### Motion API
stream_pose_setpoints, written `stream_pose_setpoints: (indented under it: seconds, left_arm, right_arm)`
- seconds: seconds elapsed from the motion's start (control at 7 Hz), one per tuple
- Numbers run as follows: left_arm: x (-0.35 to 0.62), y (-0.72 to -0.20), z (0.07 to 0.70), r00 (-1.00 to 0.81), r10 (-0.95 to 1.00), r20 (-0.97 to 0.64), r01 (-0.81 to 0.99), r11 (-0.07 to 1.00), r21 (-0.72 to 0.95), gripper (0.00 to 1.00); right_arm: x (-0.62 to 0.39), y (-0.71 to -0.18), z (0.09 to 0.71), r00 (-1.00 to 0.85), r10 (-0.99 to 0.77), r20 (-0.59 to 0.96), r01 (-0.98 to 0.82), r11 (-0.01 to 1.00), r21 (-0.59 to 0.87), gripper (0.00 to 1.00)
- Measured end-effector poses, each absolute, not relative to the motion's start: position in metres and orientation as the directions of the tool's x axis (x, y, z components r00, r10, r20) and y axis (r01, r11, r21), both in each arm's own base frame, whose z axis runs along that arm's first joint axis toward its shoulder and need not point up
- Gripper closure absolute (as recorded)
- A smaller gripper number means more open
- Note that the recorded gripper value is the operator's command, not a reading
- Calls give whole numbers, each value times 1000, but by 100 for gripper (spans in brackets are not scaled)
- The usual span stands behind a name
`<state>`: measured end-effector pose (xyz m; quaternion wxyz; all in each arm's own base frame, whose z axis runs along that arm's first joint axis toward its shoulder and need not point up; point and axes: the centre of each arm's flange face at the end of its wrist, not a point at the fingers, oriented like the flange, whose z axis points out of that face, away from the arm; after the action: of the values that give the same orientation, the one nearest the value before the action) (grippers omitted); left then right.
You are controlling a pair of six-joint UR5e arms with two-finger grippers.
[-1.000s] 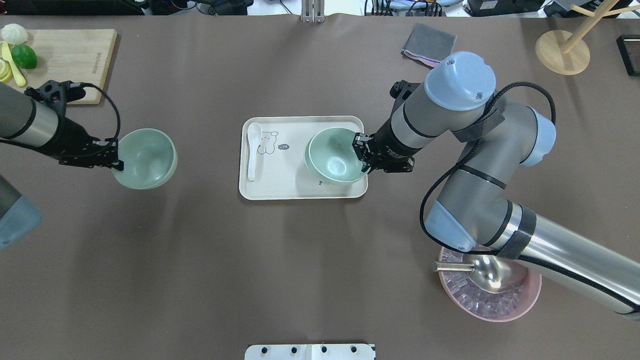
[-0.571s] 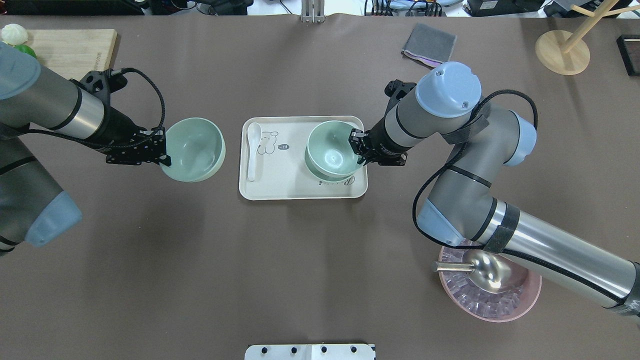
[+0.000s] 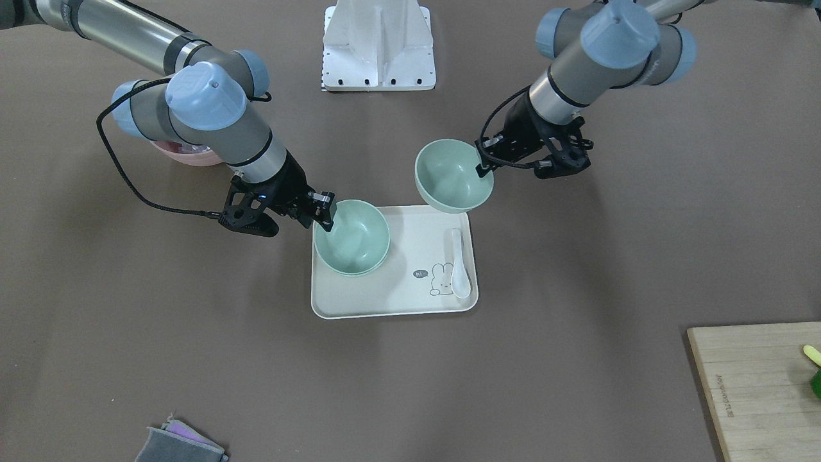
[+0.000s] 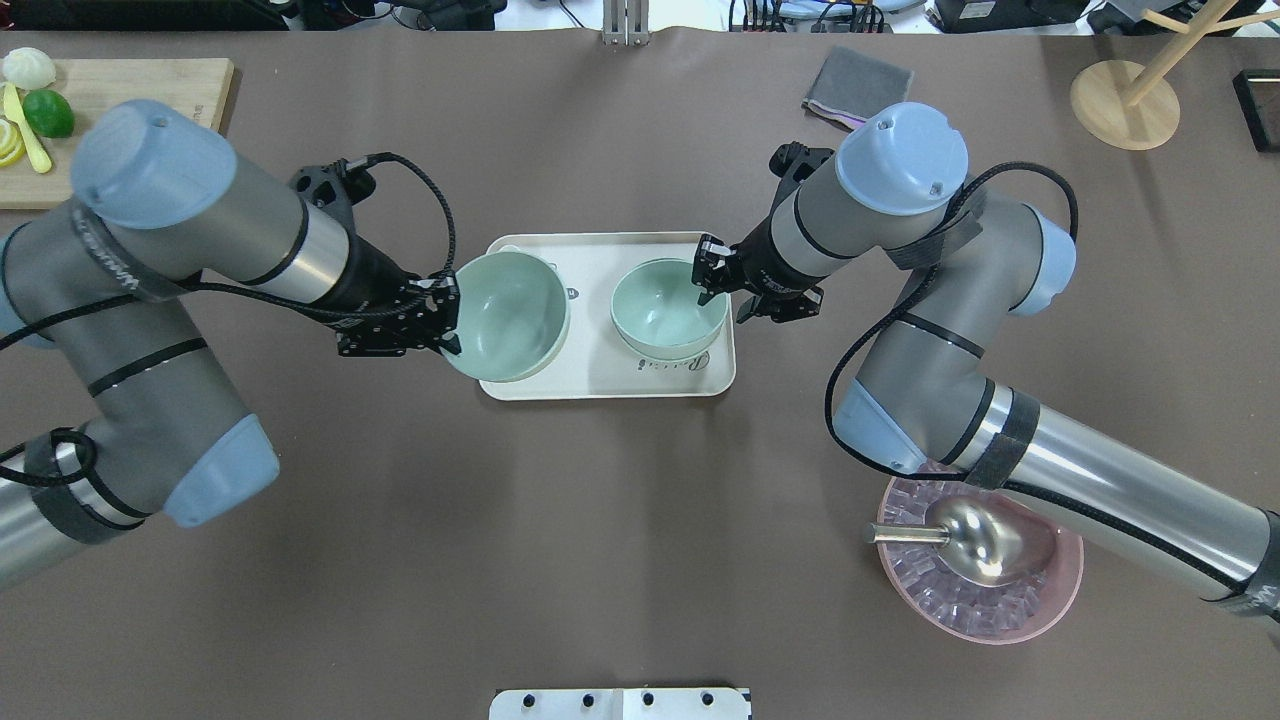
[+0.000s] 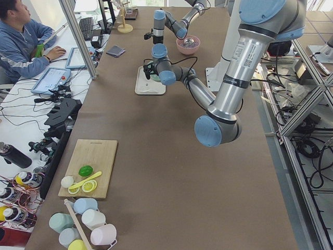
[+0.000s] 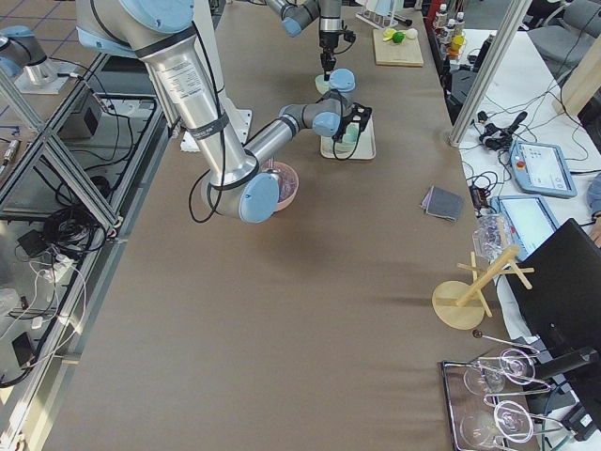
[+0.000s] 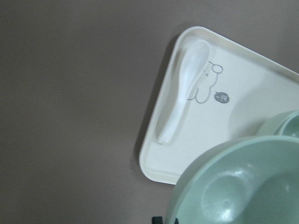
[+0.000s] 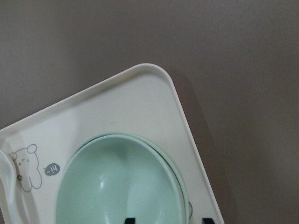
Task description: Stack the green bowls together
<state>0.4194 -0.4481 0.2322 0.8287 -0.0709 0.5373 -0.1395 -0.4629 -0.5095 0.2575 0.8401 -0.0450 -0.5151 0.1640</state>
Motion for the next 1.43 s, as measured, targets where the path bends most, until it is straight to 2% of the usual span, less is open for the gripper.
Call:
stream_pose_setpoints:
  seconds: [0.57, 1.0, 1.14, 1.29, 1.43]
  left_arm:
    - [493, -462, 170, 400, -296, -867, 183, 953, -241, 100]
    - [521, -481, 147, 389, -286, -876, 208, 953, -219, 100]
    - [528, -483, 146, 379, -277, -883, 211, 955, -209, 93]
    - [533, -483, 147, 369, -267, -890, 214, 957, -198, 2]
    - [535, -484, 147, 360, -259, -896, 219, 957, -188, 2]
  right_arm:
    - [-299, -549, 325, 388, 290, 875, -123, 957, -263, 0]
    - [-210, -538, 400, 401, 239, 884, -96, 971, -219, 0]
    - [-199, -533, 413, 407, 230, 884, -94, 973, -210, 0]
    - [-193, -531, 418, 409, 227, 884, -96, 974, -206, 0]
    - [-189, -530, 420, 408, 228, 884, -100, 974, -205, 0]
